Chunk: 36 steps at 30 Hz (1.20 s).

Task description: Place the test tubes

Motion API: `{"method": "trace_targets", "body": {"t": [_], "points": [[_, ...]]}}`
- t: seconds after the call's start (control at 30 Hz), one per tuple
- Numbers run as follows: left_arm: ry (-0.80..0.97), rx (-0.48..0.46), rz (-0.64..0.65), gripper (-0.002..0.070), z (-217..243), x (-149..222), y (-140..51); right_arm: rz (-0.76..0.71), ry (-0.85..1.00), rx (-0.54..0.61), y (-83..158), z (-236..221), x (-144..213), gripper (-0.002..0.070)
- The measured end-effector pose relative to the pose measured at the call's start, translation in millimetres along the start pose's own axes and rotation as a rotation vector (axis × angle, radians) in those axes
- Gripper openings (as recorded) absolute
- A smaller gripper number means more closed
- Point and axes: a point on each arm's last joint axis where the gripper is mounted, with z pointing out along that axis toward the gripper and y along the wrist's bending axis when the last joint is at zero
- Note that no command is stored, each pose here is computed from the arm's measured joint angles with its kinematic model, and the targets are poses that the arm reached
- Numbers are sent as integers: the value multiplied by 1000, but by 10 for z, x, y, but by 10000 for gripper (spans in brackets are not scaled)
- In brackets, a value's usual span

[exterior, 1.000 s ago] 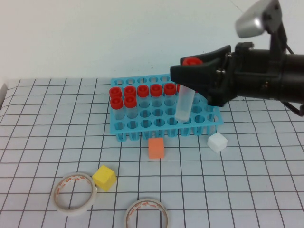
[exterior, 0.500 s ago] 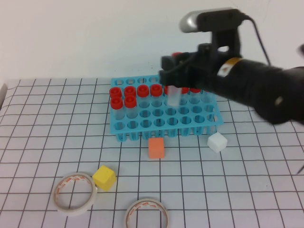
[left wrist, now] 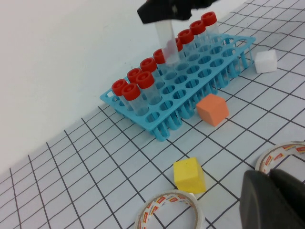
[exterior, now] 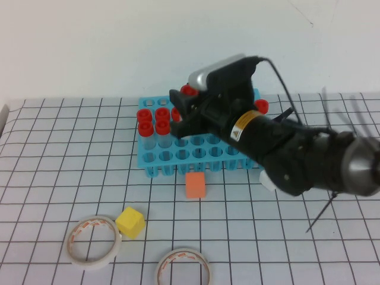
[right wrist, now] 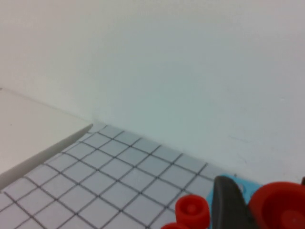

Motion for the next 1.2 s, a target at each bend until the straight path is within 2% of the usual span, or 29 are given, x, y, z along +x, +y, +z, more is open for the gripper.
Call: {"method": "trace_targets", "body": {"t": [0.23, 0.63, 0.83, 1.2], "points": [[0, 0, 0, -1, 0, 0, 0, -25, -93, -24, -17, 175, 318, 272], [0, 0, 0, -1, 0, 0, 0, -95, -14, -4, -45, 436, 389, 272], [0, 0, 0, -1, 0, 0, 0, -102, 49, 24, -82, 496, 532, 272], [0, 0, 0, -1, 0, 0, 0, -94, 42, 50, -107, 530, 537, 271]]}}
